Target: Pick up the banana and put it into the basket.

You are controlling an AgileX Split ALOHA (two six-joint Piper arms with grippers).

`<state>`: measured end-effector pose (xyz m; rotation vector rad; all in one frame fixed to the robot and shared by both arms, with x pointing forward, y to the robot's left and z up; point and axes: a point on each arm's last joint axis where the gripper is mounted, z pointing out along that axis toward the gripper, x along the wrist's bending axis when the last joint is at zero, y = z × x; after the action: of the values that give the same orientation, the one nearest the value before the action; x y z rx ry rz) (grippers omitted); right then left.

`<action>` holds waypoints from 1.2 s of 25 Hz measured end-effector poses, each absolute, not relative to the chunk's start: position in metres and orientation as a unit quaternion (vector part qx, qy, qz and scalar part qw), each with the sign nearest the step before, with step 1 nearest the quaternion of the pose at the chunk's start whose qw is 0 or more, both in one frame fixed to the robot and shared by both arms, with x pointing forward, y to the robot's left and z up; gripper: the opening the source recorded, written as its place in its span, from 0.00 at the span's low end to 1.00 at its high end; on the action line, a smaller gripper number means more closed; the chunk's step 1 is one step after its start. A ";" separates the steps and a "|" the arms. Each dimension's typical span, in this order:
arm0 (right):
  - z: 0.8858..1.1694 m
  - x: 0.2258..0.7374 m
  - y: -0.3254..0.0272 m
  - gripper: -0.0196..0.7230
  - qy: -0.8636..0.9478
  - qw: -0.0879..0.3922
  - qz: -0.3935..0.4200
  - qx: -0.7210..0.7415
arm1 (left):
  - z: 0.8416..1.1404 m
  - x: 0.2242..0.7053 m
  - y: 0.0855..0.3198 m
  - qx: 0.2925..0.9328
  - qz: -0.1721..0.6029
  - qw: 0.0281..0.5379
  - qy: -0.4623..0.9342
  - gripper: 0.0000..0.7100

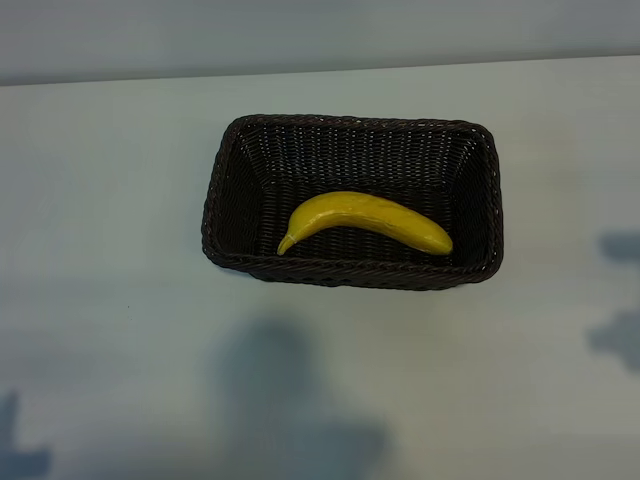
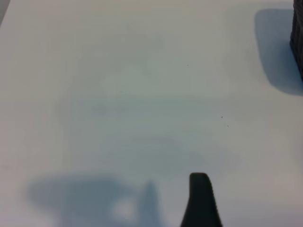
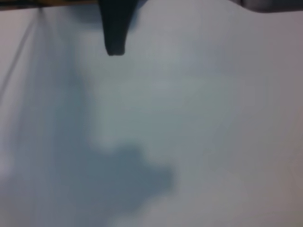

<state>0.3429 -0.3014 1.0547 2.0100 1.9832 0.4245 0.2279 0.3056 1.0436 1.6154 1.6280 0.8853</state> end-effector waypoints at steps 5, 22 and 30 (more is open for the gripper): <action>1.039 0.301 -0.300 0.84 0.679 0.187 0.183 0.686 | 1.044 0.228 0.306 0.619 0.339 0.335 0.624 0.76; 1.046 0.234 -0.297 0.84 0.608 0.368 0.347 0.612 | 1.044 0.228 0.306 0.618 0.339 0.335 0.625 0.76; 1.046 0.234 -0.297 0.84 0.608 0.369 0.348 0.611 | 1.044 0.228 0.306 0.619 0.339 0.335 0.624 0.76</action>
<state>0.2339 -0.2972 1.0460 1.5686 1.5600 0.8937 0.2279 0.3056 1.0436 1.6141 1.6288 0.8846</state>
